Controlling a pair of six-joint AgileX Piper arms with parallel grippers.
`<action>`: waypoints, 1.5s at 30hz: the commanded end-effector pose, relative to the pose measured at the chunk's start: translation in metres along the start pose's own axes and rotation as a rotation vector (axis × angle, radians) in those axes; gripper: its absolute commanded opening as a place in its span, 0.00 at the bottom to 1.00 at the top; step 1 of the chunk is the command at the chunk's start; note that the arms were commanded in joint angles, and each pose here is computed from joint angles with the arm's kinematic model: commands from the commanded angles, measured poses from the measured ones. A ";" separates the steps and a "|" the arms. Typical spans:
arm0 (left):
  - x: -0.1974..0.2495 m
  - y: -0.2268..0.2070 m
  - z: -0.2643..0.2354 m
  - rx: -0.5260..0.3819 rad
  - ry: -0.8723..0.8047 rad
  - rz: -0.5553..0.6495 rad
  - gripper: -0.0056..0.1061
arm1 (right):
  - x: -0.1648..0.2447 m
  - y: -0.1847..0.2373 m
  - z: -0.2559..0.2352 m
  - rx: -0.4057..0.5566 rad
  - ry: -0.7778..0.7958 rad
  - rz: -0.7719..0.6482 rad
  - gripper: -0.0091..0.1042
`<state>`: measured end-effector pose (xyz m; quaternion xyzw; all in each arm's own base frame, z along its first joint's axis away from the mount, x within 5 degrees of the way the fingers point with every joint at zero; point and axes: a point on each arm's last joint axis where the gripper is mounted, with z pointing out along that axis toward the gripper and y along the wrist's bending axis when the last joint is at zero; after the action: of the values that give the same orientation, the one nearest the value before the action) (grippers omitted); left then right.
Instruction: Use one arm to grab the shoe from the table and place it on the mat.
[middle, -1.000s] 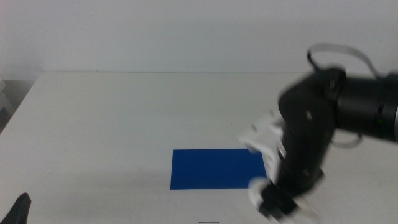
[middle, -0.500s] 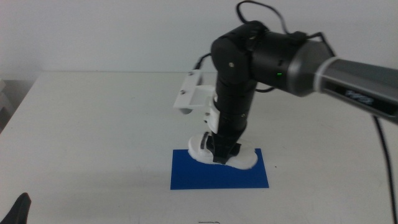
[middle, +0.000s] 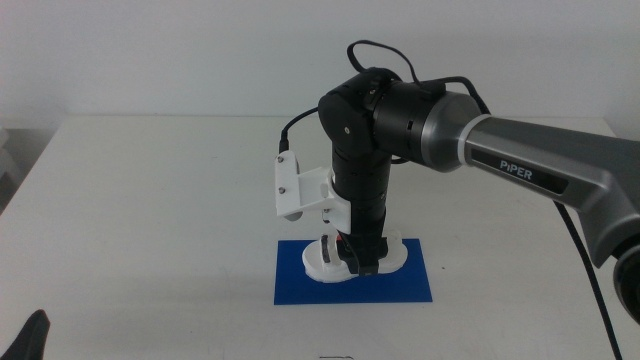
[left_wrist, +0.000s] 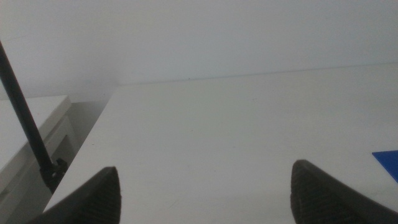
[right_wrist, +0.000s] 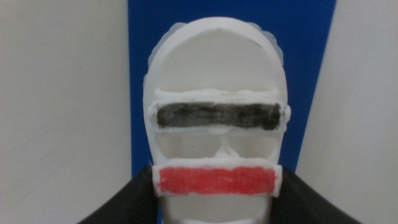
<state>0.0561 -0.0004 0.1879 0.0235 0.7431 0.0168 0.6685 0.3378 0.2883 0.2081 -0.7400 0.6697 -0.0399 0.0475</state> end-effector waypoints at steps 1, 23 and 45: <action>-0.010 0.000 -0.002 -0.001 -0.105 -0.023 0.89 | 0.003 -0.007 -0.030 0.088 -0.042 -0.001 0.07; -0.010 0.000 -0.002 -0.001 -0.105 -0.023 0.89 | -0.002 -0.009 -0.007 0.058 -0.042 0.098 0.22; -0.010 0.000 -0.002 -0.001 -0.105 -0.023 0.89 | 0.104 0.056 -0.158 0.350 -0.577 0.909 0.88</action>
<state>0.0561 -0.0004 0.1879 0.0235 0.7431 0.0168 0.6685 0.2912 0.2042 0.3223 -0.4109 0.8677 0.0509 0.2751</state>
